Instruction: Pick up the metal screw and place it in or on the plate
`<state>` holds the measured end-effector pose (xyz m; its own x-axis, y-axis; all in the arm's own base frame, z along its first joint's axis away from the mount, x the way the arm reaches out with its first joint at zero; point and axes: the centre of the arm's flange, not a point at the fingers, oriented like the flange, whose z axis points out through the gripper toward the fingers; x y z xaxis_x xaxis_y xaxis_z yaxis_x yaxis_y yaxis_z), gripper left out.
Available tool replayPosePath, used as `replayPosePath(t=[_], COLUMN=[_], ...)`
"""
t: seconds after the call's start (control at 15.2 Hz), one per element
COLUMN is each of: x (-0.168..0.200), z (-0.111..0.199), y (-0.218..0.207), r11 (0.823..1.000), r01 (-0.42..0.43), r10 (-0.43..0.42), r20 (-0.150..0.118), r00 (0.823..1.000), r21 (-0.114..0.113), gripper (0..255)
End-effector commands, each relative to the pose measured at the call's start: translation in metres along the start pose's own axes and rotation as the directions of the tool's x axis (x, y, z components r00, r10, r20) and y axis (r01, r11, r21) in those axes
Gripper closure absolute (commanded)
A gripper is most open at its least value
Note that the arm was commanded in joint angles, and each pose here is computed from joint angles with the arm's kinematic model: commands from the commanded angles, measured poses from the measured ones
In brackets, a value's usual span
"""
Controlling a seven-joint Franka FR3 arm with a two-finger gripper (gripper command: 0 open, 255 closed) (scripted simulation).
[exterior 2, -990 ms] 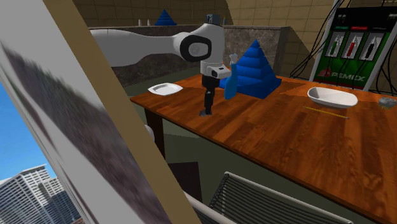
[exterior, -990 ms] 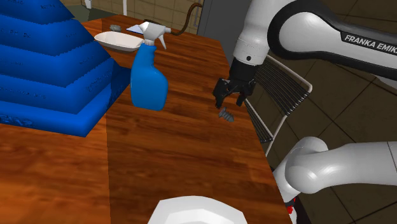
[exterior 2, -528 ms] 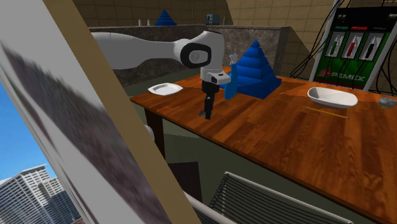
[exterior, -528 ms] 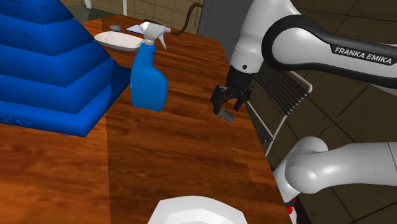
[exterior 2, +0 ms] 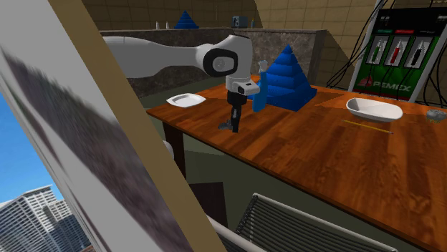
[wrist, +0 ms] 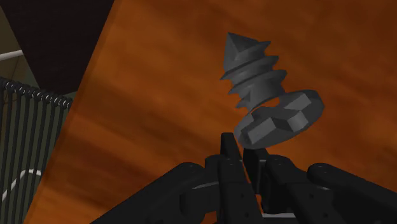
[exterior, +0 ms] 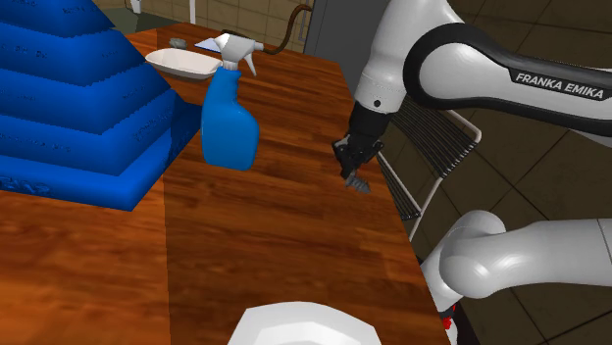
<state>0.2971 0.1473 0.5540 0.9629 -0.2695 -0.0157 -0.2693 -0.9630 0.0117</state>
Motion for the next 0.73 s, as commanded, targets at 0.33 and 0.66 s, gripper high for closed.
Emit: replayPosePath(t=[0.33,0.66], x=[0.000,-0.013], z=[0.000,-0.038], y=[0.000,0.021], r11=[1.000,0.906], r01=[0.000,0.376], r10=[0.000,-0.394], r20=[0.000,0.061], r00=[1.000,0.917], r21=[0.000,0.192], gripper=[255,0])
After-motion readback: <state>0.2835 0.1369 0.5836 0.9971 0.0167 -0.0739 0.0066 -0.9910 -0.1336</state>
